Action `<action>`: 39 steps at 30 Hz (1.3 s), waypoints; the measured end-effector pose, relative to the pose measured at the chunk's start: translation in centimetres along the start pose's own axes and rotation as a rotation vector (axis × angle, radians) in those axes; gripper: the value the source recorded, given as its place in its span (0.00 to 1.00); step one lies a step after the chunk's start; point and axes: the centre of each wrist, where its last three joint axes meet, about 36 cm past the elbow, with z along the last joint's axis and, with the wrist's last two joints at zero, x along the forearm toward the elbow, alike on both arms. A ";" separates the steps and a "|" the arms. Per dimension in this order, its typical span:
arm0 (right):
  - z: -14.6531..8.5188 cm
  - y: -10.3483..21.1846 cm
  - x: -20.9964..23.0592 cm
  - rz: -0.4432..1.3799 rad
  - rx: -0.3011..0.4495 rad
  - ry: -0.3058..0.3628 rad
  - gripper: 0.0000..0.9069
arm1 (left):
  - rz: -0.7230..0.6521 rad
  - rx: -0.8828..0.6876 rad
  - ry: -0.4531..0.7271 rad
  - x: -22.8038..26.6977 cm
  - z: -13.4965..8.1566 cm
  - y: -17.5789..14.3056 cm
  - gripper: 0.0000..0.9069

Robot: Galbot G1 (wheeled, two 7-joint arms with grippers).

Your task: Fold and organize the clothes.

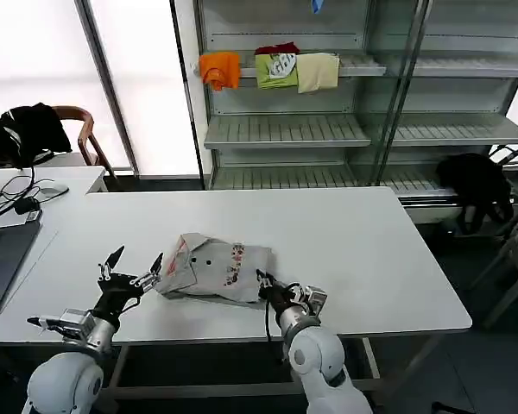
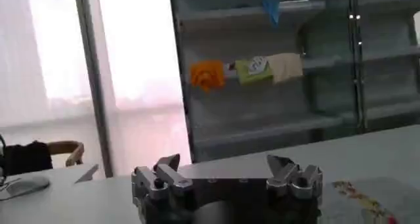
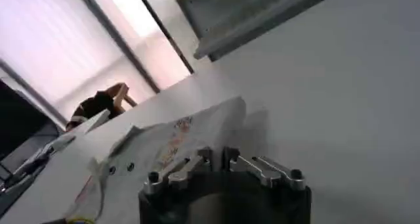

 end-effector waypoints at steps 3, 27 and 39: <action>-0.7 0.0 -0.2 0.008 0.010 -0.010 0.00 | -0.005 0.003 0.014 0.2 0.4 -0.1 1.00; -3.4 -1.1 -0.1 0.064 0.157 -0.076 1.00 | -0.078 0.044 0.031 1.6 0.8 1.0 1.00; -5.2 -8.2 6.3 0.240 0.301 -0.156 1.00 | -0.071 0.121 -0.008 1.5 0.1 3.4 1.00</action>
